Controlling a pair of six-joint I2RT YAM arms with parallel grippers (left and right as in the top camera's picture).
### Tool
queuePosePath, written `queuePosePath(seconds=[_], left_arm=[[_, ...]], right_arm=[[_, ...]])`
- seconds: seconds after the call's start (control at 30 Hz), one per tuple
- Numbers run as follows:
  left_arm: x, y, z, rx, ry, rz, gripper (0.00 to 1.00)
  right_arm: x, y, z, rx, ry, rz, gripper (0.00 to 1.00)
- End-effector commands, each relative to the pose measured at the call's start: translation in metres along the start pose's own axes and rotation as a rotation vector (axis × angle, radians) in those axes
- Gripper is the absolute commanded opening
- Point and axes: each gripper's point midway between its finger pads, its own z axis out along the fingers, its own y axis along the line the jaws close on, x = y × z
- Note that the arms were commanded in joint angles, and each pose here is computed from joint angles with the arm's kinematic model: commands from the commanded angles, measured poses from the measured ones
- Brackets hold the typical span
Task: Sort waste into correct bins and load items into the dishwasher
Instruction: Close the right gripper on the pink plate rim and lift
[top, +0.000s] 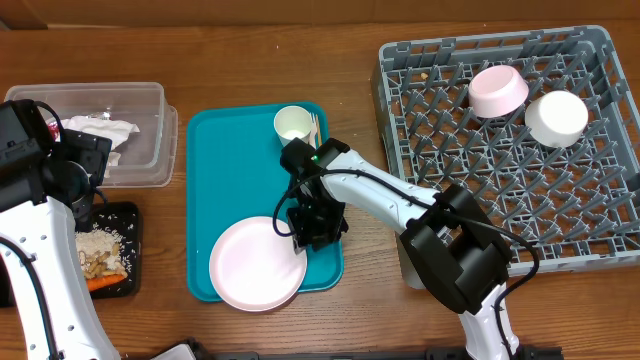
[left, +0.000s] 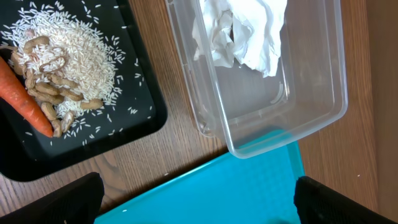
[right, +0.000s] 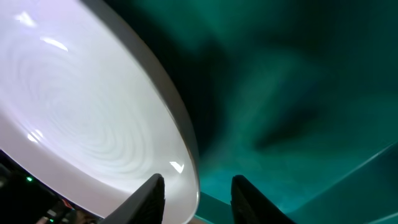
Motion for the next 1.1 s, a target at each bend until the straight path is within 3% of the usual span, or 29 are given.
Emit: queuePosePath(seconds=[0.0,0.17,0.47,0.7,1.07], left_arm=[[0.001,-0.001,0.000,0.002,0.000,-0.007,1.00],[0.001,-0.001,0.000,0.002,0.000,-0.007,1.00],[0.001,-0.001,0.000,0.002,0.000,-0.007,1.00],[0.001,-0.001,0.000,0.002,0.000,-0.007,1.00],[0.001,-0.001,0.000,0.002,0.000,-0.007,1.00]], right_arm=[[0.004,0.005,0.004,-0.008,0.010,0.023,0.33],[0.005,0.012,0.009,0.001,0.001,0.034,0.27],[0.006,0.009,0.014,0.071,-0.024,0.034,0.25],[0.003,0.006,0.012,0.076,-0.031,0.042,0.04],[-0.002,-0.011,-0.022,0.056,-0.049,0.067,0.04]])
